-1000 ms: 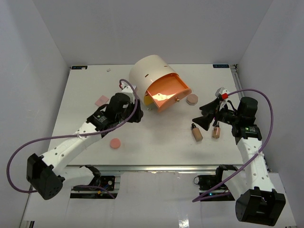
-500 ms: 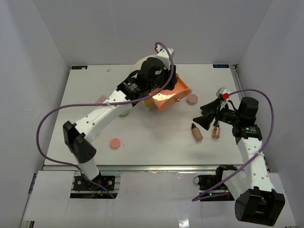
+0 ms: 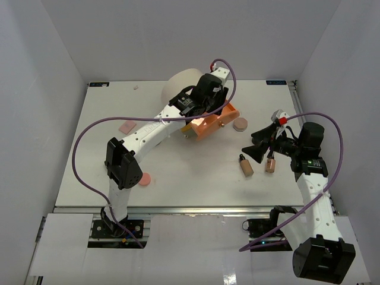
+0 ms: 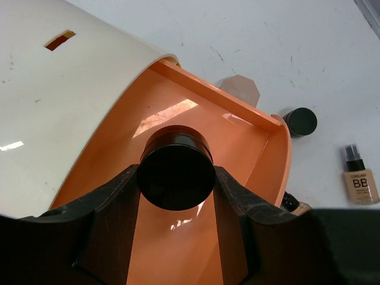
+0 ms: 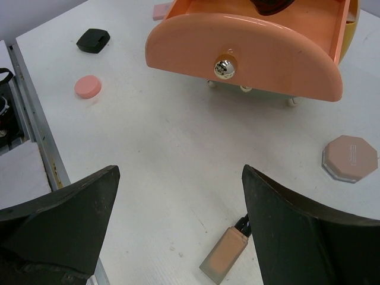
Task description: Organize the makeup
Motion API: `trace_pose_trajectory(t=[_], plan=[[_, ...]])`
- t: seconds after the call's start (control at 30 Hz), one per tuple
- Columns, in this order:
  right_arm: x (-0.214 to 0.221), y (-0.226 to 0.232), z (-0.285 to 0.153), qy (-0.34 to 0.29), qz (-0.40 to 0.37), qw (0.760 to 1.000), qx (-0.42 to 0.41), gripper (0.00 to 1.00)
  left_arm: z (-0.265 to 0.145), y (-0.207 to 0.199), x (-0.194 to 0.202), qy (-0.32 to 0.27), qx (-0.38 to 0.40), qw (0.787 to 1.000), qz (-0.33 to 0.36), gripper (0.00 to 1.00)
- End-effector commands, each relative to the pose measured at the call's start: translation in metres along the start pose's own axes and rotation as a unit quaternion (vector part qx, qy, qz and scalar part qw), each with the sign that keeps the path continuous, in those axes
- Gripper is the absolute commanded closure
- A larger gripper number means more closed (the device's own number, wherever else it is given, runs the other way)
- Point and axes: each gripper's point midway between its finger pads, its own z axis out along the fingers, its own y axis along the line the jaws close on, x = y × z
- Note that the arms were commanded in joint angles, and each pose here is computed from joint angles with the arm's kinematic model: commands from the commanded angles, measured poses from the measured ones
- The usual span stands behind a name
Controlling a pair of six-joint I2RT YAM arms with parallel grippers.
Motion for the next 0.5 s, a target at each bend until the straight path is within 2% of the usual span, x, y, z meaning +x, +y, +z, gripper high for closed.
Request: trace_pose_trajectory(t=[0.0,0.17,0.3,0.47], plan=[[-0.006,0.0,-0.001,-0.011,-0.02,1.0,-0.001,0.1,-0.02,0.003,-0.03,-0.035,-0.003,0.999,-0.003,0.57],[-0.005,-0.005,-0.002,-0.009,-0.015,1.0,0.009,0.1,-0.023,0.002,-0.026,-0.031,-0.001,1.0,-0.002,0.25],[-0.004,-0.01,-0.004,-0.008,-0.011,1.0,0.02,0.1,-0.027,0.003,-0.025,-0.03,0.002,1.0,-0.004,0.16],[-0.003,-0.019,-0.007,-0.006,-0.004,0.999,0.04,0.1,-0.043,0.001,-0.04,-0.05,0.013,0.999,-0.008,0.14]])
